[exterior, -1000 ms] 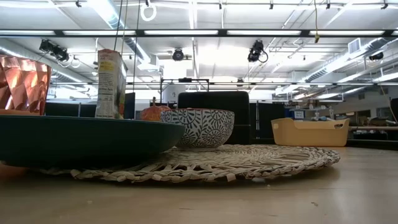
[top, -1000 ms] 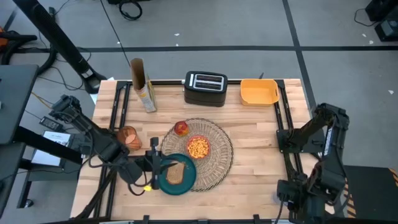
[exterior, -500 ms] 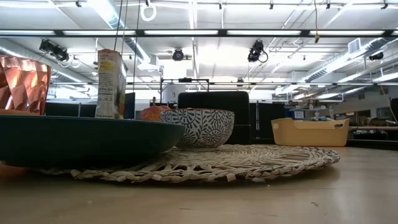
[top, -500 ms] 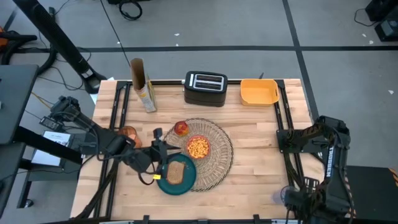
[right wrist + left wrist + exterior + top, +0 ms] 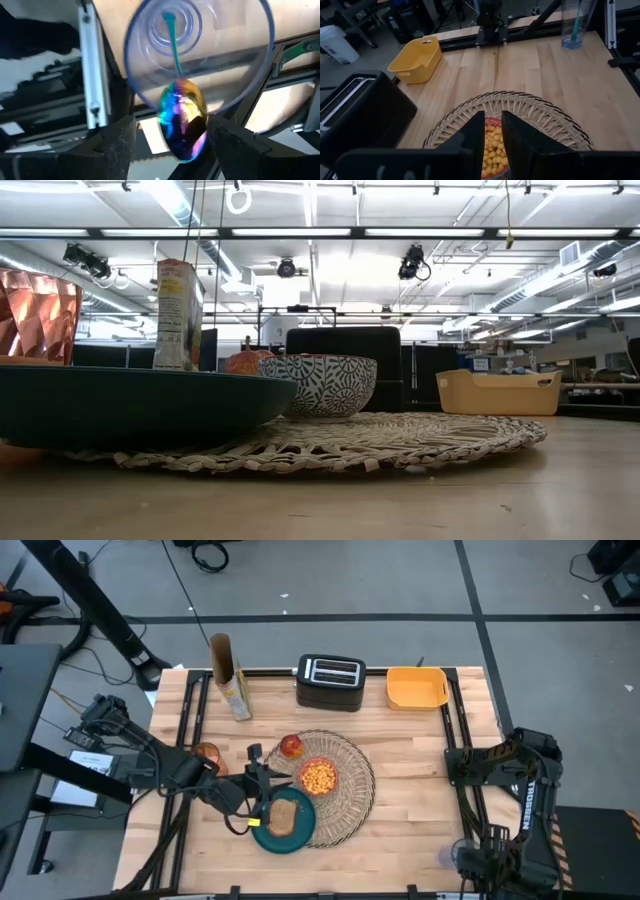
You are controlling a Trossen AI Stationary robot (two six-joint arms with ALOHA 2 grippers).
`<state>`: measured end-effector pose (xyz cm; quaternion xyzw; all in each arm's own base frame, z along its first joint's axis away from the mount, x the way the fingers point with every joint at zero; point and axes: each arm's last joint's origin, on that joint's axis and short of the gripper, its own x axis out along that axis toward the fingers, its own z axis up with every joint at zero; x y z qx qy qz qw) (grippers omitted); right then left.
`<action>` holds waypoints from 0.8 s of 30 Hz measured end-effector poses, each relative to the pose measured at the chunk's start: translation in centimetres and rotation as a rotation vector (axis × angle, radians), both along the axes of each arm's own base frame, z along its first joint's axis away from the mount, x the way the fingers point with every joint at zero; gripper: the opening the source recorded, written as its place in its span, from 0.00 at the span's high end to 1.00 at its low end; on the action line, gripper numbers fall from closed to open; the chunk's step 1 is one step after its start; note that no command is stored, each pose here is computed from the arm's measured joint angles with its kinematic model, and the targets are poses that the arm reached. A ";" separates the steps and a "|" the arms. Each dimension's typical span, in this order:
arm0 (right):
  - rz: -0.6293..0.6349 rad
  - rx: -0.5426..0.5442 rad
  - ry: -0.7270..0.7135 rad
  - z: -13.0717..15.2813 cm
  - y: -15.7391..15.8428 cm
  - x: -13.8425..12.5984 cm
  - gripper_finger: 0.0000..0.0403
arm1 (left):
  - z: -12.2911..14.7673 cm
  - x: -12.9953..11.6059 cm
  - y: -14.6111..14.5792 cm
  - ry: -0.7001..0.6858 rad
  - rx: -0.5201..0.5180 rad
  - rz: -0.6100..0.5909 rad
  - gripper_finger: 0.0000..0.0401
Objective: Arrange a breakfast setting
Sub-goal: Put the purple spoon on the brown placemat to the right of the red patterned bowl
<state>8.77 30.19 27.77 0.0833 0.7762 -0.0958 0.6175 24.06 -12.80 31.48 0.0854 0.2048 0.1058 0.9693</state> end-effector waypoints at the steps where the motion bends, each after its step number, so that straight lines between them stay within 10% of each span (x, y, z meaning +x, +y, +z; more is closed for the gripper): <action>1: -0.002 -0.005 0.021 -0.3 -0.1 0.0 0.38 | 0.0 0.0 0.0 0.000 0.000 0.000 0.82; 24: 0.035 -0.002 0.113 -1.4 -1.2 1.3 0.51 | 0.0 0.0 0.0 -0.001 -0.001 0.000 0.82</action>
